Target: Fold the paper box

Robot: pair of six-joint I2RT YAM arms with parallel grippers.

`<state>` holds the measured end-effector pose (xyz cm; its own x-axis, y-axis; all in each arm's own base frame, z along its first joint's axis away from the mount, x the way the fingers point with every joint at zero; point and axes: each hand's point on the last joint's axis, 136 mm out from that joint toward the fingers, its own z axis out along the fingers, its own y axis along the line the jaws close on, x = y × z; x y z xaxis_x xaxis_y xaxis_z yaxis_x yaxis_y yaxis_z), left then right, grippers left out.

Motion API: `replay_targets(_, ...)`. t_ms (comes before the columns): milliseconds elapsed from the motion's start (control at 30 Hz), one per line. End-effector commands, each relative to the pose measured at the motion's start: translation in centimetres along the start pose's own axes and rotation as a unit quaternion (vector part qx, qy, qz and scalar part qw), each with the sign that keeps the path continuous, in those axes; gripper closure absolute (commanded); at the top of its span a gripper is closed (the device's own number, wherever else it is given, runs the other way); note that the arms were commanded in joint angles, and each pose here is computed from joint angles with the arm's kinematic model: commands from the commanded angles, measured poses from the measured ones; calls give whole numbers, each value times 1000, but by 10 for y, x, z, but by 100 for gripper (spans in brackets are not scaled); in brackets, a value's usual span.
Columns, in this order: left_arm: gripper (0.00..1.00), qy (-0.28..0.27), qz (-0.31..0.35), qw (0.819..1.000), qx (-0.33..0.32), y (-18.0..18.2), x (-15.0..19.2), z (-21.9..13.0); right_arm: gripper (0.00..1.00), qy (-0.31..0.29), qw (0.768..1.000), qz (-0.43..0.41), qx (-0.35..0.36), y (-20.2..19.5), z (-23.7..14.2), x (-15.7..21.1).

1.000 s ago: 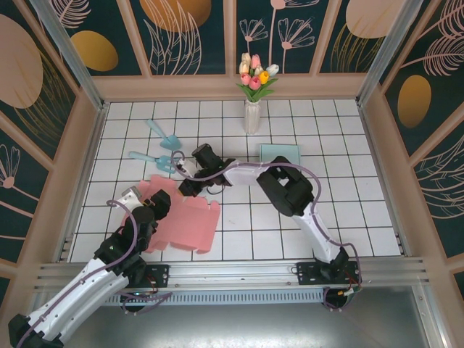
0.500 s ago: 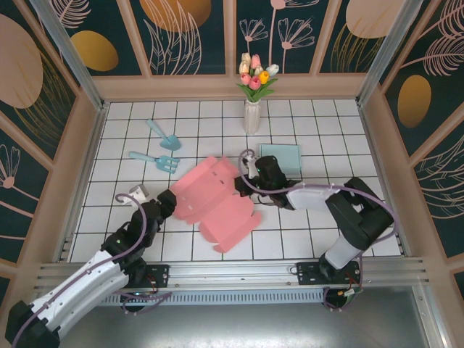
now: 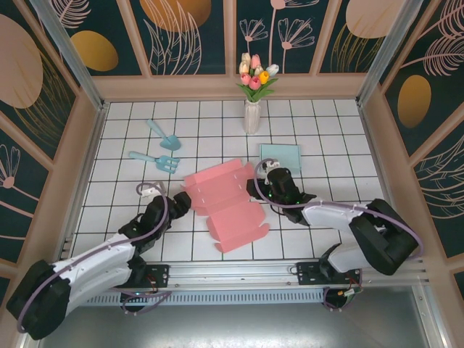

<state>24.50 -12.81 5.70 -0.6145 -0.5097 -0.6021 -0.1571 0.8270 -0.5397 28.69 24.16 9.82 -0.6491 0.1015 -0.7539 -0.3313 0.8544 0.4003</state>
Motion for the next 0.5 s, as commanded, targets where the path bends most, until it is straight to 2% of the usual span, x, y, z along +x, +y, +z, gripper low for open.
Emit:
replay_targets(0,27,-2,6,1000,30,-26,-9,4,53,-18,999,-17,30,-4,-9,-11)
replay_targets(133,31,21,17,999,31,-24,4,17,52,-32,999,-23,21,1,-16,-18)
replay_targets(233,42,35,27,998,42,-30,12,26,51,-47,998,-33,2,13,-21,-32)
replay_targets(300,58,34,35,998,47,-34,12,32,51,-56,998,-39,-12,23,-24,-43)
replay_targets(400,92,27,54,998,34,-34,8,37,50,-79,995,-56,-38,42,-35,-66)
replay_targets(433,100,18,65,997,33,-35,4,36,50,-87,993,-67,-48,49,-40,-75)
replay_targets(467,100,8,75,996,36,-37,-1,34,46,-95,991,-77,-59,57,-45,-83)
